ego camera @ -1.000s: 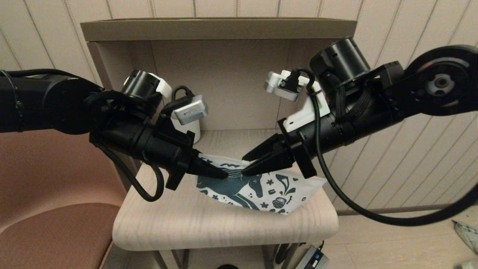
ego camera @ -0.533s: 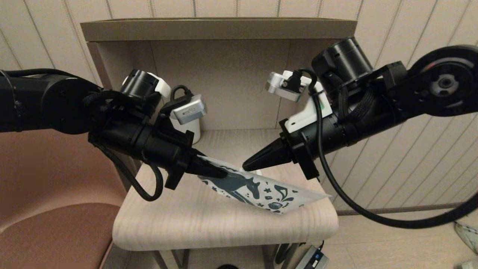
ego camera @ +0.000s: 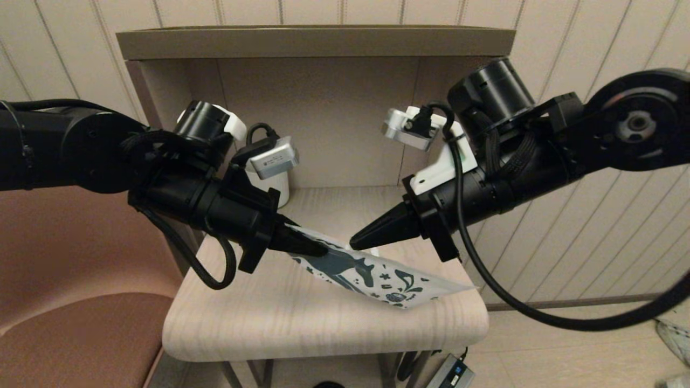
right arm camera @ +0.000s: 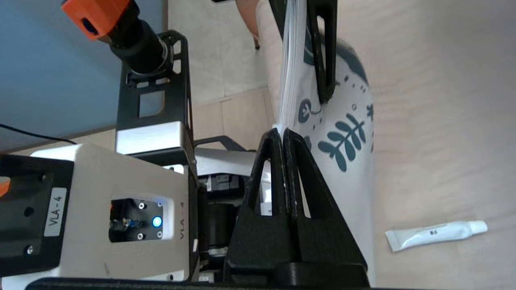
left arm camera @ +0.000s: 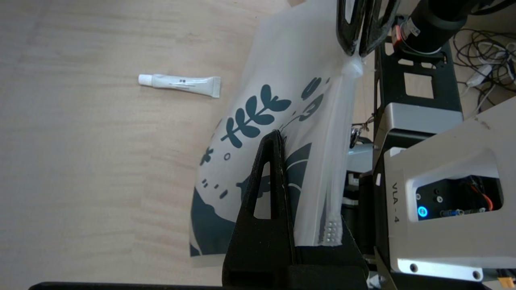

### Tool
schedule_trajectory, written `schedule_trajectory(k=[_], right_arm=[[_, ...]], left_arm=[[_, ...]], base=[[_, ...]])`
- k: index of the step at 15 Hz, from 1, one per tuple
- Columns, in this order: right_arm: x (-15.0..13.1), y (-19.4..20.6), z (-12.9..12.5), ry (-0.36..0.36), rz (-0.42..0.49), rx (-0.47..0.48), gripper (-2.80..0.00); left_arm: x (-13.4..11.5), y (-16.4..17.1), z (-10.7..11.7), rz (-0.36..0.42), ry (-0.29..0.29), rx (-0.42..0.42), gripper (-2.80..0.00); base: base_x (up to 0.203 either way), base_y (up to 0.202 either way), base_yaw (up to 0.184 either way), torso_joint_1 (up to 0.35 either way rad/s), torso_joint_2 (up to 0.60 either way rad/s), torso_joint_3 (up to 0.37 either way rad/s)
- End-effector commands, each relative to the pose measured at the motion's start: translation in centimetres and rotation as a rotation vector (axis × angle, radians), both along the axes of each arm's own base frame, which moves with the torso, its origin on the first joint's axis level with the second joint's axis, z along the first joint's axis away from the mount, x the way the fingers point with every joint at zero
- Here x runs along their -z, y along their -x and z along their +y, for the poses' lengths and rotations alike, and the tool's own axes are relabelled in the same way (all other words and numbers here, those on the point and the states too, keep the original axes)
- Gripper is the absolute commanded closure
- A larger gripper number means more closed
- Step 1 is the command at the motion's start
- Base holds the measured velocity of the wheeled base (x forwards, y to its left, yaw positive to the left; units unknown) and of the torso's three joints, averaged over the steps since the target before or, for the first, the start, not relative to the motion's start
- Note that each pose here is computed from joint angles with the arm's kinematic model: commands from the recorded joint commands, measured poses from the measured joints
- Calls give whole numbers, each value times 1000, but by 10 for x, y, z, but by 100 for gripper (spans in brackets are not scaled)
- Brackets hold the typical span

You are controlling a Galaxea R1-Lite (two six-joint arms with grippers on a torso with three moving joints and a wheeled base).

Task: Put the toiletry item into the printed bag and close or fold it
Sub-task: Open the storage bag

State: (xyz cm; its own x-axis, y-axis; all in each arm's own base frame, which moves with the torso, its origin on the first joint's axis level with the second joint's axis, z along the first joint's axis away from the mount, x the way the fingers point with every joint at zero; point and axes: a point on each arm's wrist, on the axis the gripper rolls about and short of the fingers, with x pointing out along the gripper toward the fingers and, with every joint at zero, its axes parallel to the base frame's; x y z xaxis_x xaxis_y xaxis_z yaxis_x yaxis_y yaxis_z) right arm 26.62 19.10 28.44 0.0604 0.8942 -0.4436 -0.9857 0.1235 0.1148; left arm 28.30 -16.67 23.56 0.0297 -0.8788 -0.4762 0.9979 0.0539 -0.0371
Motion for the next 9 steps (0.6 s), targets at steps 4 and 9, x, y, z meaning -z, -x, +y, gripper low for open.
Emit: schedule_trajectory(k=[4, 9], right_arm=[[0, -1, 1, -2, 0, -2, 0], [-5, -2, 0, -19, -13, 11, 0]], left_arm=[[2, 0, 0, 4, 0, 5, 0], [2, -1, 0, 3, 0, 5, 0]], base=[[0, 0, 0, 0, 0, 0], [0, 0, 0, 0, 0, 0]])
